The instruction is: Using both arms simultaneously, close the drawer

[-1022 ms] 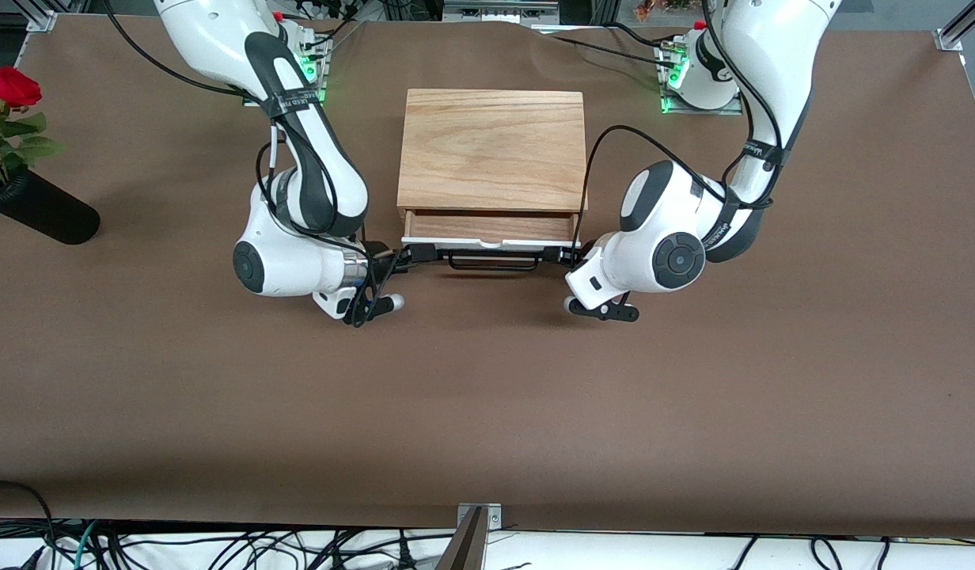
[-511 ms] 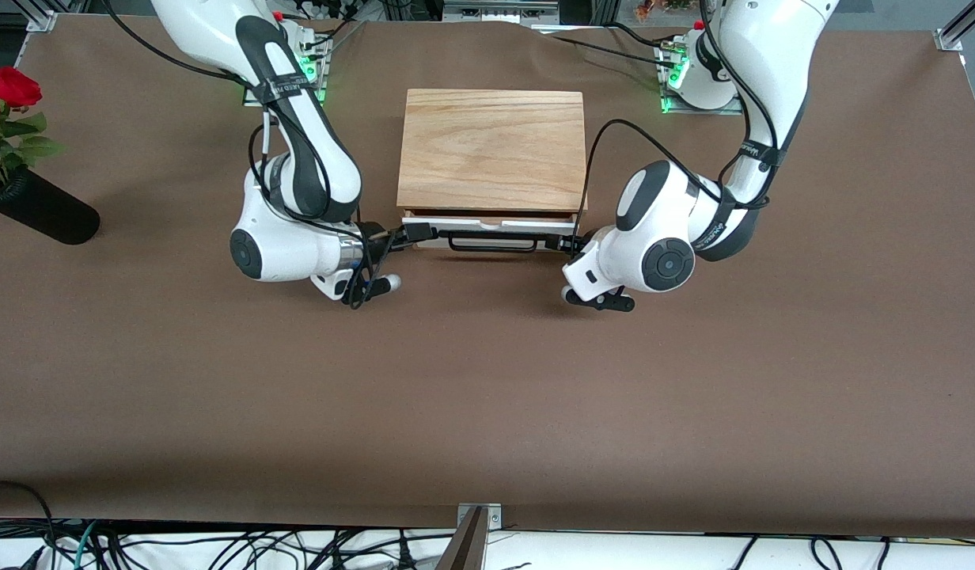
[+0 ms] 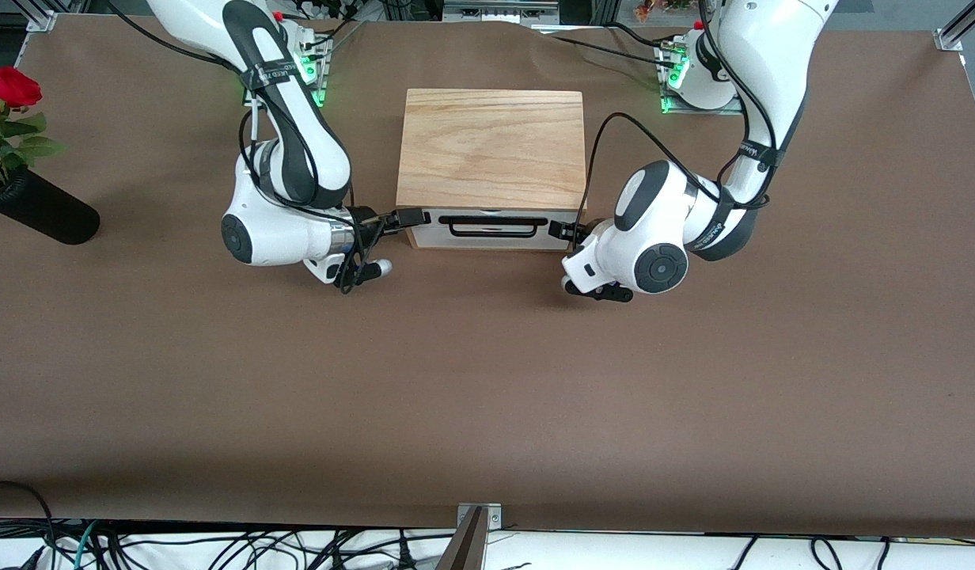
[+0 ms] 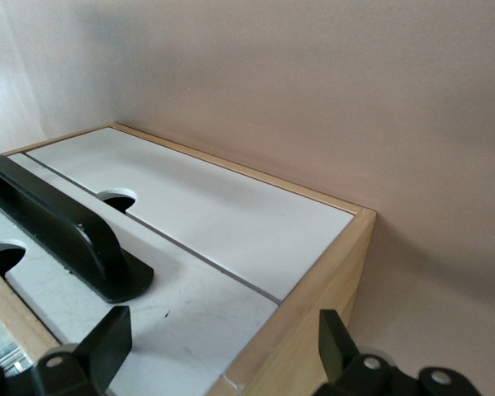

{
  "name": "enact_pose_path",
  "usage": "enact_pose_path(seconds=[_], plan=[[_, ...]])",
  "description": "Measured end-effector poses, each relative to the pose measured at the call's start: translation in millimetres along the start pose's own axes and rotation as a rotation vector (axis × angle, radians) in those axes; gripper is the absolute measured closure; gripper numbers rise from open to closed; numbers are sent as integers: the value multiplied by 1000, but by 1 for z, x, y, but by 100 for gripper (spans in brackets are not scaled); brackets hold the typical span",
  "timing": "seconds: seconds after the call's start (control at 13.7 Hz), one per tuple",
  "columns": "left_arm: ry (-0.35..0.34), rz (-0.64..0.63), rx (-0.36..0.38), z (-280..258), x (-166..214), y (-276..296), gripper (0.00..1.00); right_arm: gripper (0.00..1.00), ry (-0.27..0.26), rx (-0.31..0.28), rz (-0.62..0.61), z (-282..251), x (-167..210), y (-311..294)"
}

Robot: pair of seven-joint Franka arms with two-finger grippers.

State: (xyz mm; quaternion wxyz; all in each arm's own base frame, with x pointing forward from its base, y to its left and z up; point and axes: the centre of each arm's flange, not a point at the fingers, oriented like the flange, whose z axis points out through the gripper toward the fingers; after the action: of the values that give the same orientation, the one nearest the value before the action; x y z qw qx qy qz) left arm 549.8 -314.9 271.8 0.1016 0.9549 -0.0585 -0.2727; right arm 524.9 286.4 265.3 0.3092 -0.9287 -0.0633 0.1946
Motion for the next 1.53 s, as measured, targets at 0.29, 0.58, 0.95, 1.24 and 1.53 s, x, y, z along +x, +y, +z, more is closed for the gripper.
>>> enact_pose_path(seconds=[0.29,0.58,0.95,1.24,1.53], plan=[[0,-1,0,0,0,0,0,0,3,-18,-10,-4,0,2],[18,1,-6,-9,1,-1,0,0,107,-172,-86,-82,17,6],[233,-17,19,-116,5,-30,0,0,257,-406,-123,-208,21,29],[398,-20,126,-198,-22,-52,0,0,301,-607,-136,-301,0,27],[494,-68,259,-254,-58,-88,0,0,226,-604,-45,-368,-49,26]])
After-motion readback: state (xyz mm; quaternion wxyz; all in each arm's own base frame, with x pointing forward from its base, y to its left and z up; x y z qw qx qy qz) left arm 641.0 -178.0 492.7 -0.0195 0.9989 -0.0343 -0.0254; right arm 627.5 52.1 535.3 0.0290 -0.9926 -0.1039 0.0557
